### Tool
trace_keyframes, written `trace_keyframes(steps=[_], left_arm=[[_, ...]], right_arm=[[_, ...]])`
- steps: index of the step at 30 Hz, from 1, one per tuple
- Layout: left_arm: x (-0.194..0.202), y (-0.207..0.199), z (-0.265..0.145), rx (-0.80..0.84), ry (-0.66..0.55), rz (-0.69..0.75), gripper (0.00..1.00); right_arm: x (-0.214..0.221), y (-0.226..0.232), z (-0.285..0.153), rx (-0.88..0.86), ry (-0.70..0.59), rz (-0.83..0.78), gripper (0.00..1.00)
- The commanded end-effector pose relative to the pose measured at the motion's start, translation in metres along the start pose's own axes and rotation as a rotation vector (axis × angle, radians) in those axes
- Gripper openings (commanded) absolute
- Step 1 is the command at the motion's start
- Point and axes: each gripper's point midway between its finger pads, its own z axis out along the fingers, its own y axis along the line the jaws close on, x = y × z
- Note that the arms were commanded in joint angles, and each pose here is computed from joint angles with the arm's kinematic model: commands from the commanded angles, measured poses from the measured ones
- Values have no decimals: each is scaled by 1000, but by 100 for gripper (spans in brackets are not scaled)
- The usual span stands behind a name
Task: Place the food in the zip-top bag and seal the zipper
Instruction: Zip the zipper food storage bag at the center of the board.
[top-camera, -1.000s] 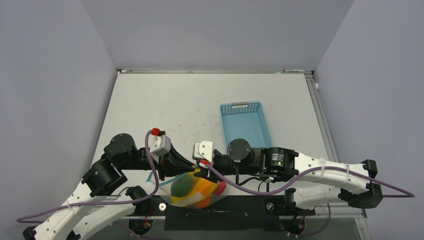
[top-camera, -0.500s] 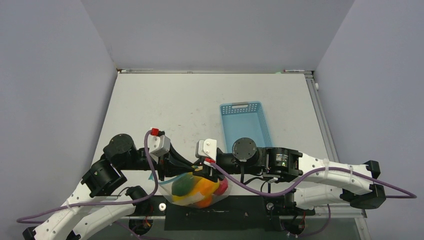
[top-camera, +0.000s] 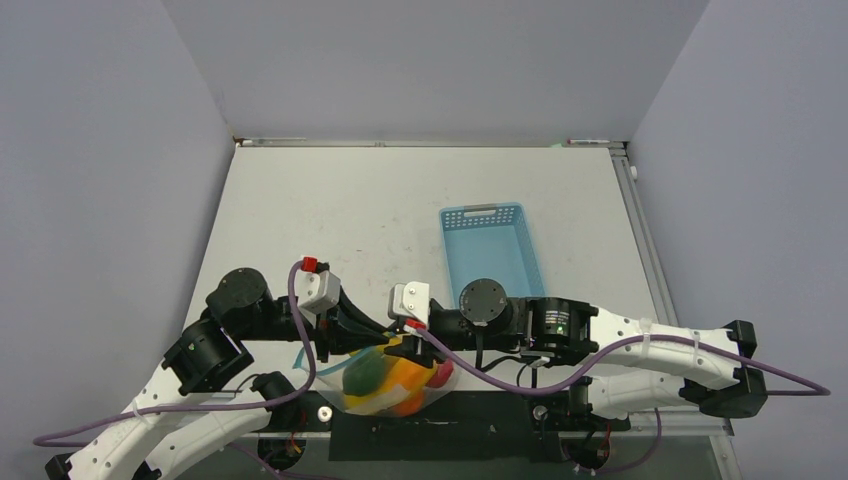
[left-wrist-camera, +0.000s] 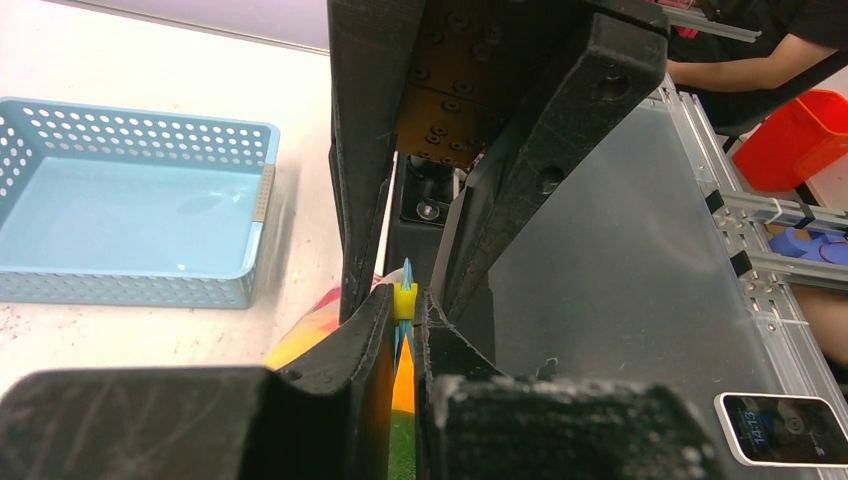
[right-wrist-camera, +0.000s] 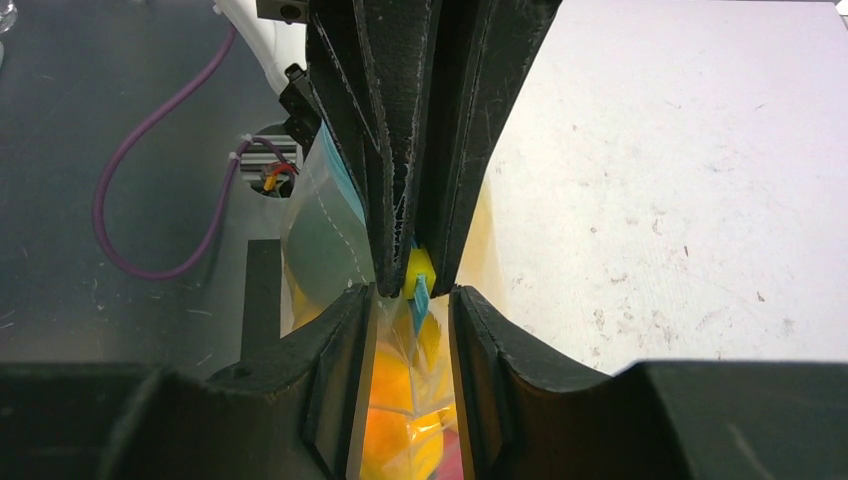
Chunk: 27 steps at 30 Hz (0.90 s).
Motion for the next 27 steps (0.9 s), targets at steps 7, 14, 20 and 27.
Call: trace_keyframes(steps=[7,14,20,27], left_arm=[[-26,-14,-5,43,-75,59,0],[-27,-14,-6,38,-81,62,0],[-25,-14,-7,34,-72,60,0],[-19,-12,-7,28,-53,50,0]], right_arm=[[-15,7,8,-40,-65,5,25],[-14,10,7,-54,-59,1,8],[-18,5,1,-28,-75,-4,5],[-34,-4,-13,30,-133,-2,5]])
